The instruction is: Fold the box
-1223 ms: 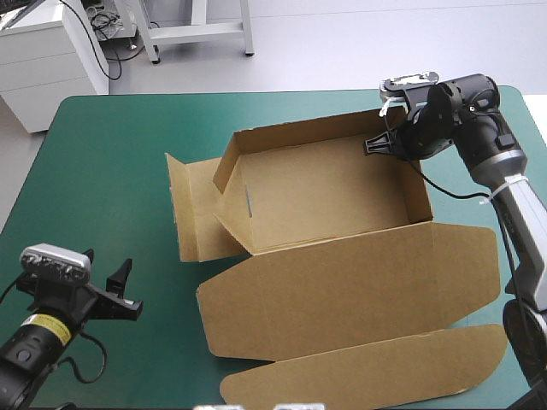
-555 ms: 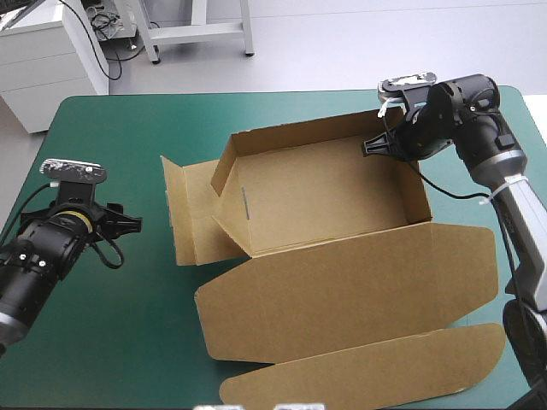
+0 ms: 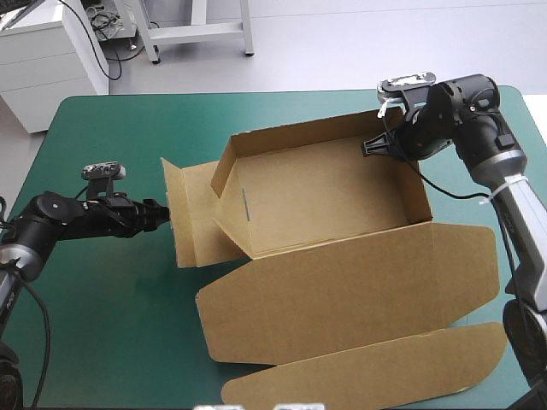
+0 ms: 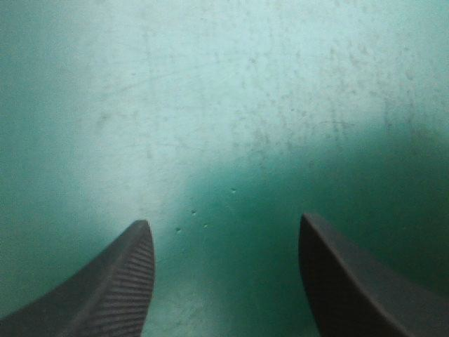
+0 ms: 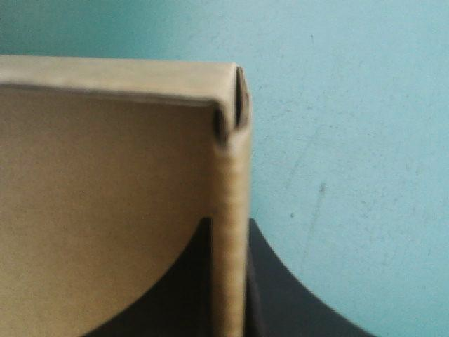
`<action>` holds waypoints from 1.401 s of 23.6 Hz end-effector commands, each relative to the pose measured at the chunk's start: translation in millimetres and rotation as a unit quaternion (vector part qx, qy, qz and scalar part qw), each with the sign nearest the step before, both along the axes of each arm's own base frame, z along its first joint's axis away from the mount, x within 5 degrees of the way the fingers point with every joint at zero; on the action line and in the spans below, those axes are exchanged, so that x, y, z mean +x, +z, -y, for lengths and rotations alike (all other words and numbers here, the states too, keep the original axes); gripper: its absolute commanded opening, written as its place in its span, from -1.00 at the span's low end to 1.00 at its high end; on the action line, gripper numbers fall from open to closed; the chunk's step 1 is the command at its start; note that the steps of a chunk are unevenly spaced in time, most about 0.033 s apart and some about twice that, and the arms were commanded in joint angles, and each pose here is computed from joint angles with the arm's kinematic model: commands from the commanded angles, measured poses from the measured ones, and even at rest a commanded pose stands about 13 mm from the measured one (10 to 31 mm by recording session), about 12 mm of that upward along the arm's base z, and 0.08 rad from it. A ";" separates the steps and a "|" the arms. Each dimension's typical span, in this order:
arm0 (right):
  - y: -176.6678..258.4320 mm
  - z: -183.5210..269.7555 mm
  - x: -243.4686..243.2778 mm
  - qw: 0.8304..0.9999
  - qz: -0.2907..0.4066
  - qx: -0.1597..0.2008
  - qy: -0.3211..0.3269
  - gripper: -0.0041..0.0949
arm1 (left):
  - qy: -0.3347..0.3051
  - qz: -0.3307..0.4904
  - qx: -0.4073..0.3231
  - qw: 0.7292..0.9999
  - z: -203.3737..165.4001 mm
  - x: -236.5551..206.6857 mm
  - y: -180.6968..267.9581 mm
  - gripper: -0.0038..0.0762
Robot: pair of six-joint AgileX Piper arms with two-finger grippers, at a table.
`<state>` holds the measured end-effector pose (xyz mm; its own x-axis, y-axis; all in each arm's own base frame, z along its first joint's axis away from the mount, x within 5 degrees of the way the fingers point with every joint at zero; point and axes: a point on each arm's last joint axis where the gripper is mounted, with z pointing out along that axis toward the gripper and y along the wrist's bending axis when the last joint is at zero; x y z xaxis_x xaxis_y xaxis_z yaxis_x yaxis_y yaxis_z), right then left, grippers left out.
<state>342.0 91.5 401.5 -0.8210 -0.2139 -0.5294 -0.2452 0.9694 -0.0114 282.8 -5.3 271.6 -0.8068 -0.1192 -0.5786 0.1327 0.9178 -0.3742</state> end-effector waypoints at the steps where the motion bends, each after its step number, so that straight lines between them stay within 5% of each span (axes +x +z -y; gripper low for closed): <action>1: 27.5 4.9 -16.0 0.999 0.036 0.013 0.003 -0.96 | 0.012 0.039 -0.040 0.998 3.2 8.2 14.8 0.17; 14: 27.5 4.2 -16.2 0.999 0.036 0.015 0.007 -0.96 | -0.061 0.043 -0.144 0.987 20.8 22.0 1.0 0.17; 20: 27.5 1.9 -16.9 0.999 0.032 0.028 0.011 -0.96 | -0.072 -0.018 -0.159 0.984 23.8 34.5 -33.3 0.17; 27: 26.9 2.1 -16.2 0.999 0.032 0.026 0.010 -0.96 | -0.194 0.041 -0.322 0.926 69.9 30.0 -11.7 0.17; 33: 24.4 3.3 -13.0 0.999 0.033 0.014 0.007 -0.96 | -0.239 0.040 -0.358 0.902 73.4 21.6 -3.8 0.04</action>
<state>342.5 88.7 401.9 -0.8183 -0.2226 -0.5299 -0.2509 0.9678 -0.0191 311.1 -73.3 236.7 -0.8593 -0.1197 -0.4973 0.4132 0.4107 -0.8128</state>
